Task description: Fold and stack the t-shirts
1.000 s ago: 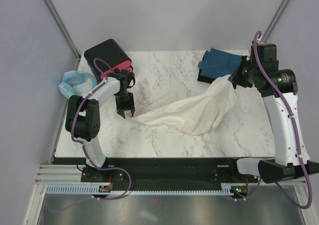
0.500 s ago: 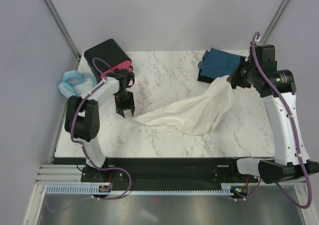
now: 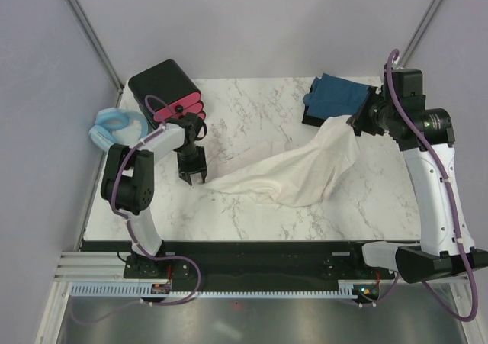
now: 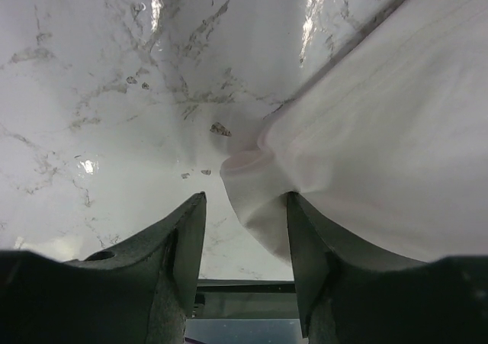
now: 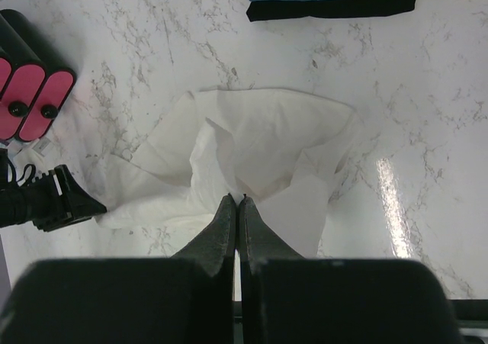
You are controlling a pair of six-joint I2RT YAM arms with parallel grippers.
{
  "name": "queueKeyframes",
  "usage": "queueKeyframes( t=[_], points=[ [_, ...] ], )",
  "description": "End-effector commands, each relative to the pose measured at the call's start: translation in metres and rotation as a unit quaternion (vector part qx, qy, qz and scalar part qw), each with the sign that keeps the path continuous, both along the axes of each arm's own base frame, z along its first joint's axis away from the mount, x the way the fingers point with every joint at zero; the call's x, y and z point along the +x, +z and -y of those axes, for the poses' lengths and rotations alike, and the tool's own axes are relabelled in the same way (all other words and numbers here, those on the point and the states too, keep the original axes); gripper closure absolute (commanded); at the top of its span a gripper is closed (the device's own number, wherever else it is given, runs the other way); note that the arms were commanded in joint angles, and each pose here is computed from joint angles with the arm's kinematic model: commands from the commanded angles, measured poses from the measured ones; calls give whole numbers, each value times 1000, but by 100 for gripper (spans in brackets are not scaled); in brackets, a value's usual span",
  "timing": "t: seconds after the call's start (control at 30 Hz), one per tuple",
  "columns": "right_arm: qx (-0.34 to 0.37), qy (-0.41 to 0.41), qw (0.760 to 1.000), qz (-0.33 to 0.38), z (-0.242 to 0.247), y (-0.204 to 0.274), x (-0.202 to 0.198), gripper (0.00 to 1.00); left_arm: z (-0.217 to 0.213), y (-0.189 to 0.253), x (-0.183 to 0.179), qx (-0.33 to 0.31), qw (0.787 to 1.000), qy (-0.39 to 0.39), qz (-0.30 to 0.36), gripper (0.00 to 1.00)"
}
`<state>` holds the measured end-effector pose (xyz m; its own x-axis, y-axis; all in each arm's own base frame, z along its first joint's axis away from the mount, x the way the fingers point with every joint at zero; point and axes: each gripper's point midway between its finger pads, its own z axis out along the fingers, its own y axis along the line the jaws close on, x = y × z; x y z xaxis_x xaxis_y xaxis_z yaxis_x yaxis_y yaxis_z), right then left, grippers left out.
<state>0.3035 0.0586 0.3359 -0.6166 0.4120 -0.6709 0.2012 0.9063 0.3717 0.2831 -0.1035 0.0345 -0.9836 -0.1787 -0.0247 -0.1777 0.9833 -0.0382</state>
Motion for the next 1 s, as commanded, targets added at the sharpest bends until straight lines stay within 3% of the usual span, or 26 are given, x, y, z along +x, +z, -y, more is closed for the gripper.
queueKeyframes(
  t=[0.0, 0.33, 0.5, 0.77, 0.97],
  points=[
    [6, -1, 999, 39, 1, 20, -2, 100, 0, -4, 19, 4, 1000, 6, 24, 46],
    [7, -2, 999, 35, 1, 18, -6, 100, 8, 12, 38, -11, 999, -1, 51, 47],
    [14, 7, 999, 28, -3, 15, -5, 100, 3, 1, 19, -6, 1000, -16, 11, 52],
    [17, 6, 1000, 20, -5, 8, 0, 100, -11, -2, -29, 5, 998, -46, -43, 50],
    [23, 7, 1000, 20, -7, 5, 1, 100, -14, 14, -17, 14, 999, -34, -13, 51]
  ],
)
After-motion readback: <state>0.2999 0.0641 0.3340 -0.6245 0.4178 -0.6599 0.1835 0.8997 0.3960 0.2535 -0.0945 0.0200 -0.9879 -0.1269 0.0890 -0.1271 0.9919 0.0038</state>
